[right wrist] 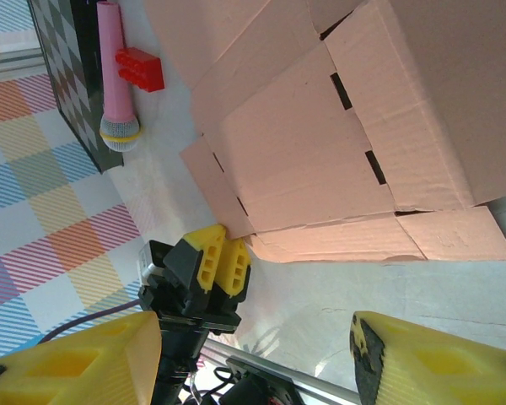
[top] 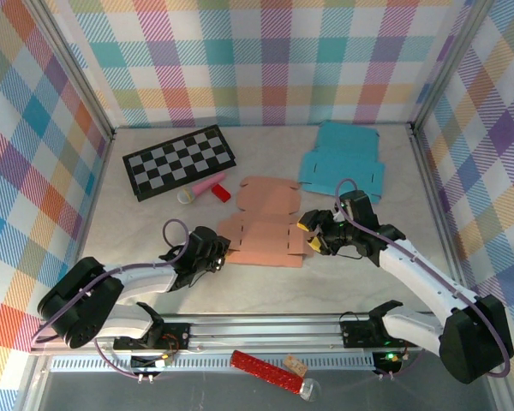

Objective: Fold the paper box

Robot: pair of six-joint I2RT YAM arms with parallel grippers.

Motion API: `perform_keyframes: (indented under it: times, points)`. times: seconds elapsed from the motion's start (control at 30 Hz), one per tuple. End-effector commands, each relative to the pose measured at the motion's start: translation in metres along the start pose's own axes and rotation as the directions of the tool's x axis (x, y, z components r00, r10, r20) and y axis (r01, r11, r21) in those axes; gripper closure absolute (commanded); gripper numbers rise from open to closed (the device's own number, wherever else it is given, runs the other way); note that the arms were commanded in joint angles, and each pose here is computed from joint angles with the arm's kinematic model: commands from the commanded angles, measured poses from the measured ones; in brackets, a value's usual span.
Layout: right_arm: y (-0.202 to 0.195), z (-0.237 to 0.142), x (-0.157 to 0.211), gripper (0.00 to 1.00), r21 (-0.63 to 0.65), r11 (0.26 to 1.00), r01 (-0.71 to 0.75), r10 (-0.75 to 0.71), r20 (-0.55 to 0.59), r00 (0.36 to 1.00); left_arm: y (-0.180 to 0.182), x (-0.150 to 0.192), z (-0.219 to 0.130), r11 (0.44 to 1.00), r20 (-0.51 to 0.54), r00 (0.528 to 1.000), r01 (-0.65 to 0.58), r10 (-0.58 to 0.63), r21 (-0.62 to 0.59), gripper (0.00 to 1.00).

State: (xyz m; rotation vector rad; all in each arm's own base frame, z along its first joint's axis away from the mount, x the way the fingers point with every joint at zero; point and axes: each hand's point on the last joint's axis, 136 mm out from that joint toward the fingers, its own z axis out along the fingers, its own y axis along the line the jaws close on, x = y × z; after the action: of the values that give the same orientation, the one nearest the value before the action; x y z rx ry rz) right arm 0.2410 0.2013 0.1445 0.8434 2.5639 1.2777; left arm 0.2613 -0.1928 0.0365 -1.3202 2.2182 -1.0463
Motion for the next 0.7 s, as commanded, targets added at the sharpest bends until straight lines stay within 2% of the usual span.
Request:
perform_keyframes:
  times: [0.0, 0.17, 0.3, 0.47, 0.63, 0.67]
  points:
    - [0.002, 0.003, 0.003, 0.39, -0.009, 1.000, -0.012, 0.011, -0.019, 1.000, -0.009, 0.000, 0.002, 0.999, 0.009, 1.000, -0.004, 0.003, 0.039, 0.83]
    - [-0.004, 0.004, 0.006, 0.40, 0.003, 0.998, -0.064, 0.064, -0.026, 0.998, -0.018, 0.004, 0.003, 0.999, -0.004, 1.000, -0.022, 0.022, 0.048, 1.00]
    - [-0.011, 0.010, 0.021, 0.45, 0.030, 0.993, -0.118, 0.119, -0.031, 0.992, -0.032, 0.010, 0.003, 0.997, -0.029, 0.999, -0.029, 0.031, 0.068, 1.00]
    - [-0.020, 0.036, 0.043, 0.48, 0.029, 0.982, -0.186, 0.188, -0.051, 0.981, -0.041, 0.011, -0.005, 0.997, -0.030, 1.000, 0.002, 0.000, 0.079, 1.00]
    - [-0.006, 0.053, 0.049, 0.41, -0.068, 0.984, -0.165, 0.167, 0.024, 0.986, -0.053, 0.019, -0.010, 0.996, -0.059, 0.998, 0.018, -0.013, 0.090, 1.00]
    - [-0.006, 0.056, 0.049, 0.40, -0.079, 0.982, -0.173, 0.177, 0.042, 0.983, -0.055, 0.020, -0.011, 0.995, -0.065, 0.997, 0.052, -0.047, 0.088, 1.00]
